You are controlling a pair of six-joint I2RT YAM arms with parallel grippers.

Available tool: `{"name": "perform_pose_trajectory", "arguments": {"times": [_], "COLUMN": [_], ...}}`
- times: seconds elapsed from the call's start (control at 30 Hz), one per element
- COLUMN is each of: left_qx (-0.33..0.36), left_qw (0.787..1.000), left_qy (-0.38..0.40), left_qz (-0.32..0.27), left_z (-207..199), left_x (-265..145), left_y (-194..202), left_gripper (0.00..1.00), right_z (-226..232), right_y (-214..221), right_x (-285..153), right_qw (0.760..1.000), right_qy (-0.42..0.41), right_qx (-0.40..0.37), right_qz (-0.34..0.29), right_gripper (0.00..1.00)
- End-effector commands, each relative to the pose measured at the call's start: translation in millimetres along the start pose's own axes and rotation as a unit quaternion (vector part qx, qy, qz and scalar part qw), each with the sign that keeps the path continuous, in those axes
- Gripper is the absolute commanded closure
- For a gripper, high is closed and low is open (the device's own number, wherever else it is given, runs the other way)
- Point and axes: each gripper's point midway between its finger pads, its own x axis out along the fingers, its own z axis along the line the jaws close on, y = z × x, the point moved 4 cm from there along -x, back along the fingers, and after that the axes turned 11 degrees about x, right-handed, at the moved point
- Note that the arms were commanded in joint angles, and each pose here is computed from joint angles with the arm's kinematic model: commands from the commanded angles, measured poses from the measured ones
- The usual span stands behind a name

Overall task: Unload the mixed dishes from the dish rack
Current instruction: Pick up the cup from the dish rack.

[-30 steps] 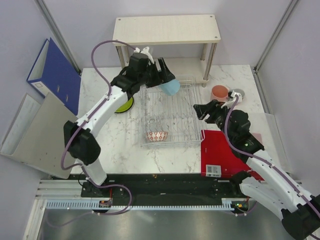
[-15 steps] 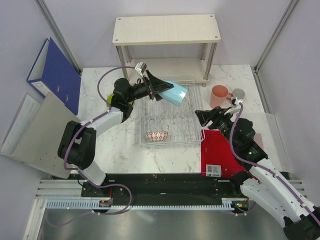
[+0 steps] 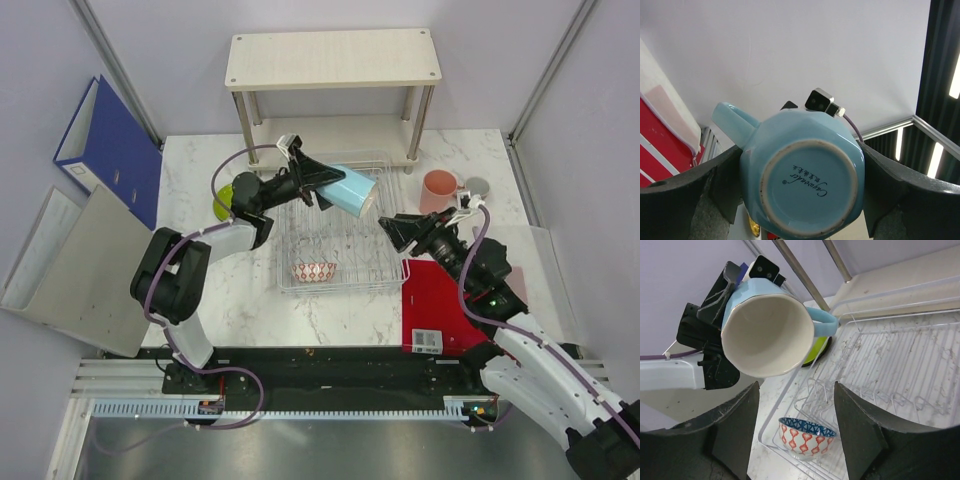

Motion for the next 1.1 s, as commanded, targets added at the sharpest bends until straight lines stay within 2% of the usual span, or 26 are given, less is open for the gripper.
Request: {"name": "perform_pose_trajectory", "arguments": {"times": [0.0,0.27,0.57,0.67,0.7,0.8,0.9,1.03,1.07], "left_qx": [0.122,0.110,0.107,0.102,0.099,0.095,0.092,0.088,0.086], "left_qw": [0.982,0.983,0.984,0.984,0.985,0.985,0.985,0.986,0.986], "left_qy": [0.143,0.142,0.140,0.138,0.138,0.136,0.136,0.133,0.131], "left_qz": [0.005,0.024,0.034,0.039,0.040,0.044,0.048,0.052,0.051], "left_z": [-65,-61,-59,-55,-55,-50,-48,-45,-43], "left_x": [-3,1,0,2,2,3,4,4,3], "left_y": [13,28,35,39,41,46,50,53,54], "left_gripper": [0.98,0.98,0.98,0.98,0.98,0.98,0.98,0.98,0.98], "right_z": [17,19,15,13,13,17,17,18,18], "right_y": [-5,-18,-22,-28,-29,-31,-31,-34,-34], "right_x": [18,53,54,54,55,59,60,60,59], "right_qw": [0.998,0.998,0.998,0.997,0.997,0.997,0.997,0.997,0.997], "right_qy": [-0.054,-0.060,-0.047,-0.037,-0.036,-0.042,-0.043,-0.040,-0.042], "right_qx": [0.017,-0.006,-0.022,-0.028,-0.029,-0.032,-0.030,-0.032,-0.032], "right_qz": [-0.006,-0.027,-0.041,-0.057,-0.058,-0.054,-0.058,-0.063,-0.063], "right_gripper": [0.32,0.33,0.34,0.42,0.50,0.60,0.68,0.71,0.77]}}
